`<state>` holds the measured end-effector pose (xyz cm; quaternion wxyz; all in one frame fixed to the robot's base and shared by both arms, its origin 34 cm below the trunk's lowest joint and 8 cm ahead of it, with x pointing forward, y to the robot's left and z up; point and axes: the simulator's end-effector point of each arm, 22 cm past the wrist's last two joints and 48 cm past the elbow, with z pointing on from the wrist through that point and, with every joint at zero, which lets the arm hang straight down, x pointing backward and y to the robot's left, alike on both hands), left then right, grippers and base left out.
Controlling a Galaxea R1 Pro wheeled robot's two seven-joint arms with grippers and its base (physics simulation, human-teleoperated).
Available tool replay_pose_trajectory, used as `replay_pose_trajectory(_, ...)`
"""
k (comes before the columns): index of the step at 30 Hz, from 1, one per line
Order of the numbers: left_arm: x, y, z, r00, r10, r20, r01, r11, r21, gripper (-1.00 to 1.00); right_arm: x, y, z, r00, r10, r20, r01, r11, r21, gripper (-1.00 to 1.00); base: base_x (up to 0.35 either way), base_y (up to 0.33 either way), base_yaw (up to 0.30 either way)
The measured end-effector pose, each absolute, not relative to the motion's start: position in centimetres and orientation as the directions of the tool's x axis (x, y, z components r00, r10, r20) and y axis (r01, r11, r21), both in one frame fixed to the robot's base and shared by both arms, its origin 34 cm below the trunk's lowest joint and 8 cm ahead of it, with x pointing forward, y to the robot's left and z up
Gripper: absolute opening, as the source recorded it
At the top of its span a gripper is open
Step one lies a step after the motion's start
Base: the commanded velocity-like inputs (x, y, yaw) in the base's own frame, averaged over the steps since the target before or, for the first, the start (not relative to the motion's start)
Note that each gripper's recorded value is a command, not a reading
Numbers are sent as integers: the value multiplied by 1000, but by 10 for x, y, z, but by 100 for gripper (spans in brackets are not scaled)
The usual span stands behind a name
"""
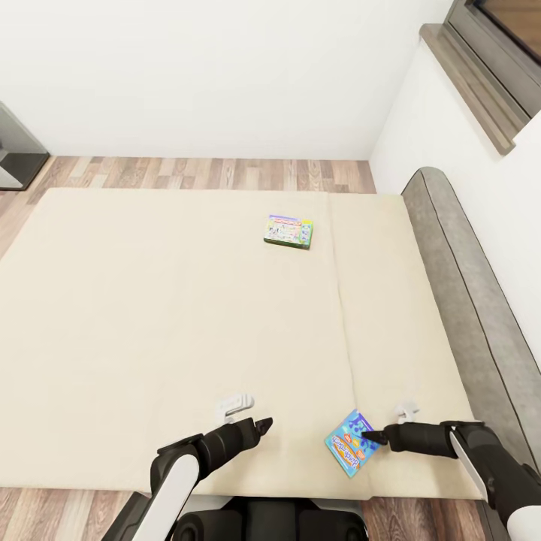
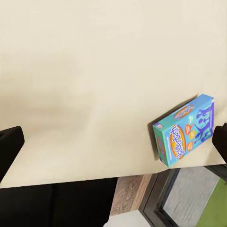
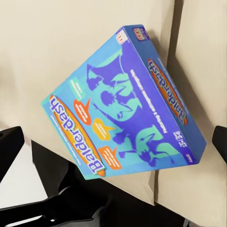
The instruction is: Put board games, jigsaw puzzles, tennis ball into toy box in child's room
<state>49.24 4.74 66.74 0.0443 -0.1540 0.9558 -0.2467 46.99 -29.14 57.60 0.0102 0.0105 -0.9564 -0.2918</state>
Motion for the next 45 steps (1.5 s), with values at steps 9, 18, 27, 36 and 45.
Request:
replay_pose_trajectory(9, 491, 47, 666, -949, -316, -4, -275, 831, -484, 100, 470, -292, 575, -1000, -24, 15, -12, 831, 557, 100, 0, 0, 0)
replay_pose_trajectory(18, 487, 47, 661, -949, -316, 7, -280, 831, -480, 100, 466, -293, 570, -999, -23, 26, -5, 833, 553, 100, 0, 0, 0)
replay_pose_trajectory(27, 483, 47, 656, -949, -316, 21, -287, 831, -476, 100, 461, -294, 565, -999, -22, 39, 3, 833, 553, 100, 0, 0, 0)
replay_pose_trajectory(36, 479, 47, 651, -948, -315, 35, -294, 832, -471, 100, 455, -293, 561, -998, -23, 54, 11, 833, 553, 100, 0, 0, 0)
replay_pose_trajectory(45, 475, 48, 647, -948, -315, 45, -299, 832, -468, 100, 451, -294, 557, -998, -23, 64, 16, 834, 552, 100, 0, 0, 0)
